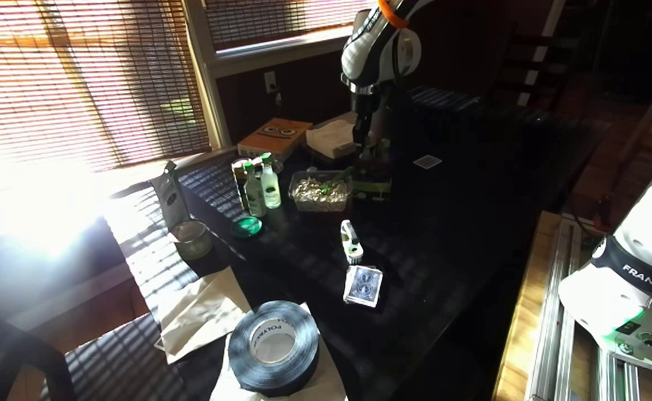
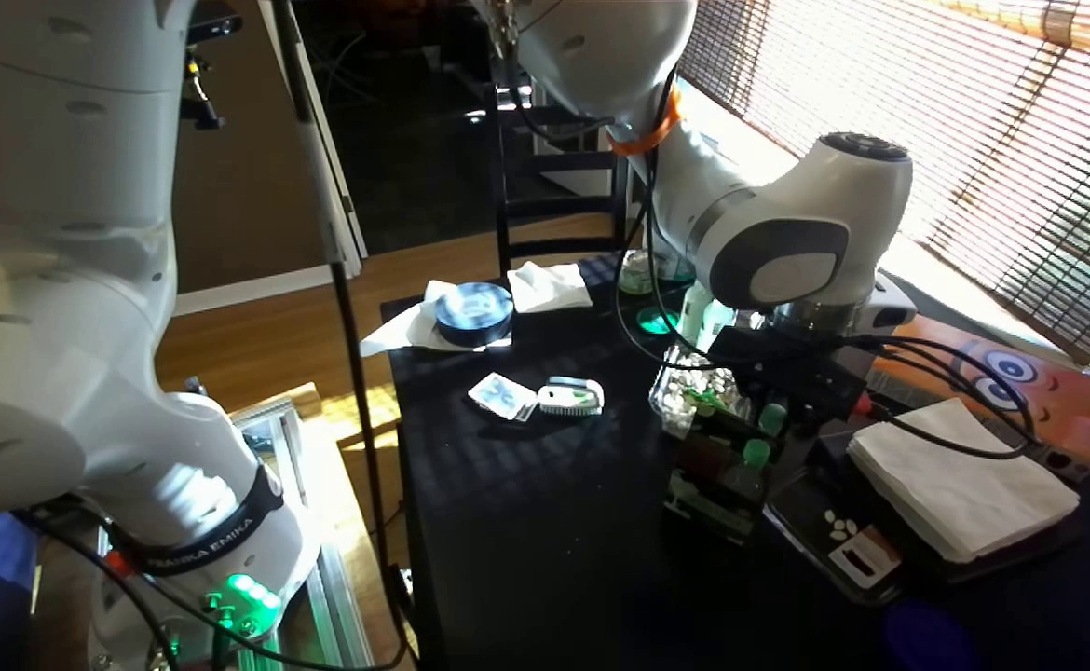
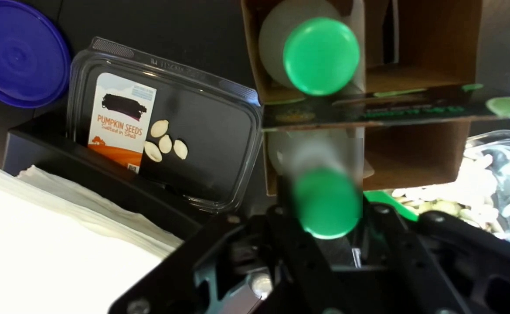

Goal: Remove one glass bottle from the box.

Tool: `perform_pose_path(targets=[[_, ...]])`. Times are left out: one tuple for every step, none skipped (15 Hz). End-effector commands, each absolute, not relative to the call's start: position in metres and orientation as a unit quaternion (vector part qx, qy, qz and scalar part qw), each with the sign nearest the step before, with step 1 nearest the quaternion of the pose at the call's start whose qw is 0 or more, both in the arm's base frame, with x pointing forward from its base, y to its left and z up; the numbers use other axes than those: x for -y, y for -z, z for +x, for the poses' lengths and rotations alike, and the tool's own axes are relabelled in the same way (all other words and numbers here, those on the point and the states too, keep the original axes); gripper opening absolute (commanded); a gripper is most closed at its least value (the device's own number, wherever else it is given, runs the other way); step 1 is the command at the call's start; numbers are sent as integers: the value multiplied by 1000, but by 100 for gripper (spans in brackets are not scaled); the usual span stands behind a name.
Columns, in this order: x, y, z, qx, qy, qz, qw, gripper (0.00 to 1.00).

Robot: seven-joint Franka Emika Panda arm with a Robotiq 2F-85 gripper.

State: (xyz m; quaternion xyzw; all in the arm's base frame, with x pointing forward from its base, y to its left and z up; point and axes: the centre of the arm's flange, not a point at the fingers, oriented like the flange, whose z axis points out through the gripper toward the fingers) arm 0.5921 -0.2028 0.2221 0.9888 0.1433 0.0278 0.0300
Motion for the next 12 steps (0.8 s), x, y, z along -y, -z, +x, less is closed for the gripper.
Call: perform_pose_path(targets=[[202, -236, 594, -135, -15, 990, 41, 60], [203, -236, 593, -132, -12, 990, 43, 66], [204, -236, 591, -128, -10, 991, 44, 74], [206, -236, 590, -125, -6, 991, 45, 81], [208, -235, 588, -120, -3, 992, 46, 87], [210, -235, 586, -116, 0, 992, 46, 95], [212, -235, 585, -112, 3, 993, 47, 99], [213, -235, 583, -109, 5, 993, 47, 100], [214, -235, 583, -107, 6, 993, 46, 100], [214, -234, 582, -104, 2, 994, 44, 77], [214, -234, 582, -102, -2, 994, 41, 75], [214, -233, 583, -103, -2, 994, 41, 73]])
